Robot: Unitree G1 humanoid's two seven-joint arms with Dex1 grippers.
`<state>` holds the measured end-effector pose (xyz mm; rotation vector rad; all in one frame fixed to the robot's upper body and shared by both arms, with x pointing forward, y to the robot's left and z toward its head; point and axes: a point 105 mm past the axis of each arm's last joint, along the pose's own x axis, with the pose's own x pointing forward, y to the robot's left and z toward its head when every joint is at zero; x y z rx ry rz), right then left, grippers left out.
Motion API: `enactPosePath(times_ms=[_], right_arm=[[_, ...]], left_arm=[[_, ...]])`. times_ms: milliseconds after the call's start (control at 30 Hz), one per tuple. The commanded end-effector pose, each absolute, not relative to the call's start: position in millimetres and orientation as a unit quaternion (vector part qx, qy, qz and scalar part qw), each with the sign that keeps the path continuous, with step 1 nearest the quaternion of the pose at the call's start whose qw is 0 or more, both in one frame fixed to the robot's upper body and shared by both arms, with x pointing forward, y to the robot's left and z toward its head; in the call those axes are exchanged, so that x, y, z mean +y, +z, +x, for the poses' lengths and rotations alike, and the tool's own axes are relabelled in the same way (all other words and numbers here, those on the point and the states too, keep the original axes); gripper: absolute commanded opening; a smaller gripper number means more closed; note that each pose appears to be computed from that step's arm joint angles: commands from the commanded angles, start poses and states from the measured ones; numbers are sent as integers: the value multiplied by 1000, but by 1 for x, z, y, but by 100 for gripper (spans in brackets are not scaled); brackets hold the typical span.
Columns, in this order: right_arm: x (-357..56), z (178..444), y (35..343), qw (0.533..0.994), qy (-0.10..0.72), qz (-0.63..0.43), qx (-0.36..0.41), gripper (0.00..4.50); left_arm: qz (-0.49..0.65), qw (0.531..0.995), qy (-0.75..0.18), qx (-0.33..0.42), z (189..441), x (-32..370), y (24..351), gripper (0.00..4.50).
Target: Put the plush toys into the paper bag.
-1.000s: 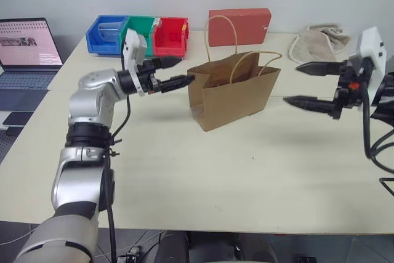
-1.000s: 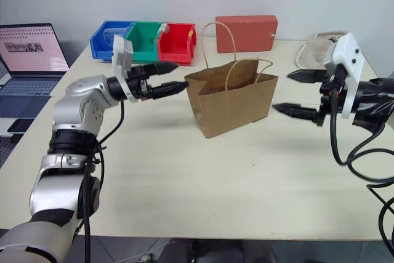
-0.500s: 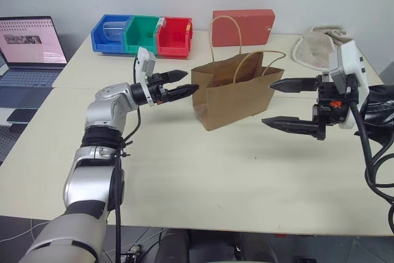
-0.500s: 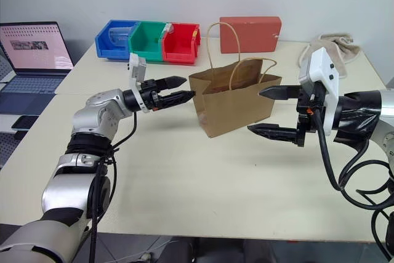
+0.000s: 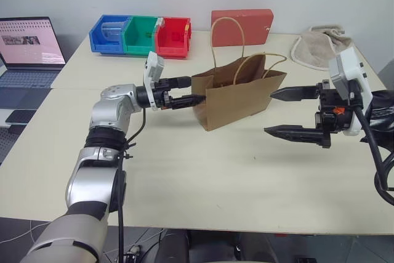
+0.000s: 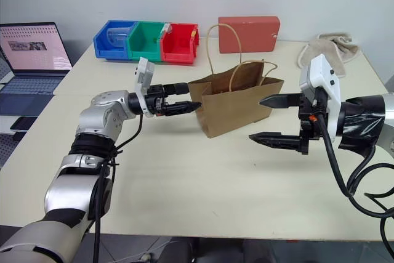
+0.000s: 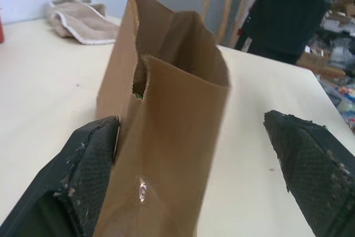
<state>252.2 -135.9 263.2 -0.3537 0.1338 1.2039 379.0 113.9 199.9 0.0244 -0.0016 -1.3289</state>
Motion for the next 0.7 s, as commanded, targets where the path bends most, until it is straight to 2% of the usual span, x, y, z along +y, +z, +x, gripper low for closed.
enactPosePath(times_ms=[33, 400, 500, 700], right_arm=[[-136, 248, 273, 811, 554, -182, 39, 450], [-132, 250, 270, 815, 546, -191, 25, 450], [-132, 250, 270, 816, 546, -191, 23, 450], [-132, 251, 270, 817, 542, -193, 19, 450]], left_arm=[[44, 783, -620, -25, 373, 104, 205, 447], [42, 845, -528, -77, 387, 82, 192, 447], [38, 845, -525, -95, 387, 81, 195, 389], [30, 837, -537, -99, 384, 81, 194, 199]])
